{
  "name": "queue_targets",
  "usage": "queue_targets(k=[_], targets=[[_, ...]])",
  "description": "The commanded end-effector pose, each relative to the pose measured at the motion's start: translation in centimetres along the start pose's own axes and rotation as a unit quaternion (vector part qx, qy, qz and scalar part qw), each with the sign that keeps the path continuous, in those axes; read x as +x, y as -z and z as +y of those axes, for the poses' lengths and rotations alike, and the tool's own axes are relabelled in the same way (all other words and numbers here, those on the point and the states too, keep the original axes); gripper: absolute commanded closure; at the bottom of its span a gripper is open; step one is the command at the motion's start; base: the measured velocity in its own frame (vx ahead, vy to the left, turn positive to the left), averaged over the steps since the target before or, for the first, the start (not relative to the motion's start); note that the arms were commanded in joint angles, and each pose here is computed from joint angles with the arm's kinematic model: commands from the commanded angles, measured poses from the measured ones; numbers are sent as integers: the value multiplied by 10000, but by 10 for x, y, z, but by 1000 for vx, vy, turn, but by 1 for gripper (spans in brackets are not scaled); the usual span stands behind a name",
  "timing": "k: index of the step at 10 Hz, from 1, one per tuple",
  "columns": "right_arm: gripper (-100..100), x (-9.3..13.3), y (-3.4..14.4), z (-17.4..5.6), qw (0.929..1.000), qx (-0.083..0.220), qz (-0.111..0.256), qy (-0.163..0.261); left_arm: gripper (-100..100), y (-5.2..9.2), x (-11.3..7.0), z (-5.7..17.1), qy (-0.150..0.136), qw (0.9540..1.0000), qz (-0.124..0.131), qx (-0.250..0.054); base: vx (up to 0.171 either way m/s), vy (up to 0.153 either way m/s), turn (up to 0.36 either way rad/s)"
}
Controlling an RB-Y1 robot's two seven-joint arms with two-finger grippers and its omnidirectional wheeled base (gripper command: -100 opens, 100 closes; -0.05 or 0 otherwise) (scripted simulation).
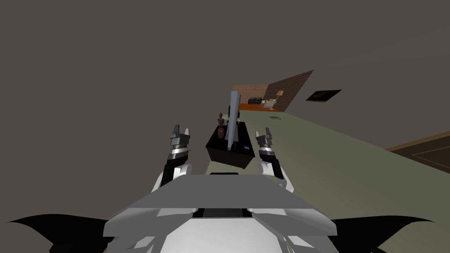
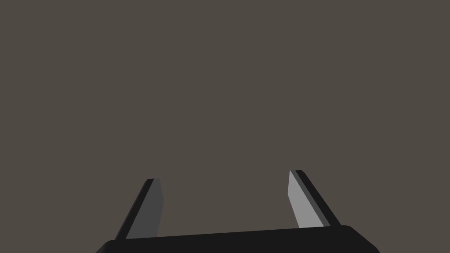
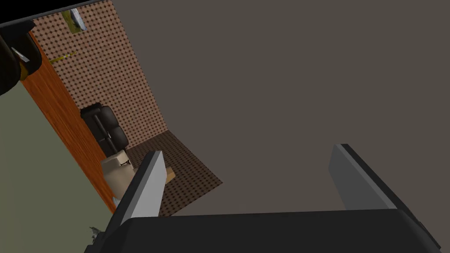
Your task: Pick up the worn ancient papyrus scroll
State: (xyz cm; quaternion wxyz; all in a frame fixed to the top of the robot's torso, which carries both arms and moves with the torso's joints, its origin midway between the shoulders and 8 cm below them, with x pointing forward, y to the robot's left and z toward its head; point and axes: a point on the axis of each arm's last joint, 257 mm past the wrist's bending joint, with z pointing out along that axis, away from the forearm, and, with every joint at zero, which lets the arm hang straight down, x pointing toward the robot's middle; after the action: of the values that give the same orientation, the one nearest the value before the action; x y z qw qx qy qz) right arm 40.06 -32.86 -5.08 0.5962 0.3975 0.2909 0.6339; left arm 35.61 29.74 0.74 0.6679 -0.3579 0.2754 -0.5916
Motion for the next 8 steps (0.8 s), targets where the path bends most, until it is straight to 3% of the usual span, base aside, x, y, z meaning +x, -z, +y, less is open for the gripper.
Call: queue_targets(k=[1, 4, 5, 7, 8], targets=[[-100, -5, 0, -13, 9998, 131, -66, -168, 0, 0, 0, 0, 0, 10000, 0, 0, 22, 51, -5], [-100, -26, 2, -54, 9930, 527, -382, -986, 0, 0, 0, 0, 0, 10000, 0, 0, 30, 56, -20], [-100, -29, 4, -59, 9926, 584, -412, -979, 0, 0, 0, 0, 0, 10000, 0, 0, 28, 51, -9], [-100, -41, 7, -86, 9826, 820, -646, -1537, 0, 0, 0, 0, 0, 10000, 0, 0, 33, 48, -19], [-100, -44, 10, -93, 9819, 886, -685, -1526, 0, 0, 0, 0, 0, 10000, 0, 0, 25, 47, -15]])
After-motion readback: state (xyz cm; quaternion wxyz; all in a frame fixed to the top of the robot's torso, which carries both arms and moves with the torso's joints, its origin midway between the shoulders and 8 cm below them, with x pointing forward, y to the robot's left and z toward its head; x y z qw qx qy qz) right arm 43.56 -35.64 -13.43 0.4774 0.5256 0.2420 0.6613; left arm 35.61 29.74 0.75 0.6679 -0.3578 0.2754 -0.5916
